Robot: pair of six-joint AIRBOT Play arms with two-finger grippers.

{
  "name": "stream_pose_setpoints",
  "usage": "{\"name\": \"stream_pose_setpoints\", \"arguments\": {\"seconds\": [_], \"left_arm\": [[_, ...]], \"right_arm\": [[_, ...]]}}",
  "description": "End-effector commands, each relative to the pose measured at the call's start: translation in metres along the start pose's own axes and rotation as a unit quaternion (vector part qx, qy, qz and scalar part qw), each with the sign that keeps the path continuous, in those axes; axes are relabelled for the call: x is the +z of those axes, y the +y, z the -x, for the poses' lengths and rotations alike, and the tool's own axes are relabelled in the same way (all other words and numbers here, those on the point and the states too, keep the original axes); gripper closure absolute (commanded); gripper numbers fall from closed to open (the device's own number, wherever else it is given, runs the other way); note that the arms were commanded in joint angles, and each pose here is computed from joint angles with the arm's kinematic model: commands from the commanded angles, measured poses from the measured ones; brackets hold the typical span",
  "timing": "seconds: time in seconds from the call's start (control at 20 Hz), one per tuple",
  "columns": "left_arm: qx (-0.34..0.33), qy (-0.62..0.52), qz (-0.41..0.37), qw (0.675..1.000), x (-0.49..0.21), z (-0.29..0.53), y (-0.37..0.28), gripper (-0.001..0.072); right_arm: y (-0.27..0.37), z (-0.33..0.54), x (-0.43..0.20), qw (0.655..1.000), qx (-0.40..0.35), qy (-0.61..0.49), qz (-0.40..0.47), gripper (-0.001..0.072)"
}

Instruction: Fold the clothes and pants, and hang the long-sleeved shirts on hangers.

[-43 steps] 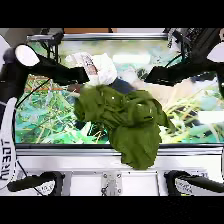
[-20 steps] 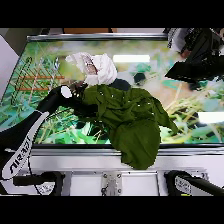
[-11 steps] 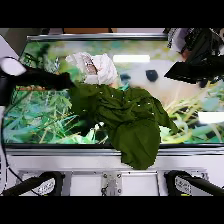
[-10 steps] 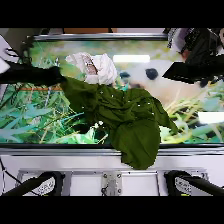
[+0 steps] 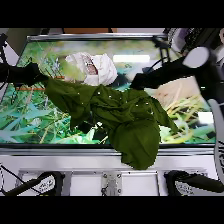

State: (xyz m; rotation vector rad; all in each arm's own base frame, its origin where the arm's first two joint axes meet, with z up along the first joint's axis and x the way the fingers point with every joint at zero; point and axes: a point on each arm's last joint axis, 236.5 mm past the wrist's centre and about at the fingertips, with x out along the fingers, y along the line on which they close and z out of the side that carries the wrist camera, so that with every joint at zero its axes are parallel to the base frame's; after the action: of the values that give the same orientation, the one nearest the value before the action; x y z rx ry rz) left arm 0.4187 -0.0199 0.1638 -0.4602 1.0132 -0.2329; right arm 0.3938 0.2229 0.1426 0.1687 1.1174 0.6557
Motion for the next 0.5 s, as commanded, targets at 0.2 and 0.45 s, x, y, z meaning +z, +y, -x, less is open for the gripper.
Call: {"name": "stream_pose_setpoints", "arguments": {"seconds": [0.2,0.45], "left_arm": [[0.0,0.009,0.009,1.0,0.004,-0.021,0.009,0.069],[0.001,0.001,0.012,1.0,0.008,-0.02,0.011,0.069]], "right_arm": [[0.086,-0.169,-0.053,0.992,0.059,0.098,0.051,0.0122],[0.121,-0.262,-0.073,0.99,0.11,0.087,-0.013,0.0124]]}}
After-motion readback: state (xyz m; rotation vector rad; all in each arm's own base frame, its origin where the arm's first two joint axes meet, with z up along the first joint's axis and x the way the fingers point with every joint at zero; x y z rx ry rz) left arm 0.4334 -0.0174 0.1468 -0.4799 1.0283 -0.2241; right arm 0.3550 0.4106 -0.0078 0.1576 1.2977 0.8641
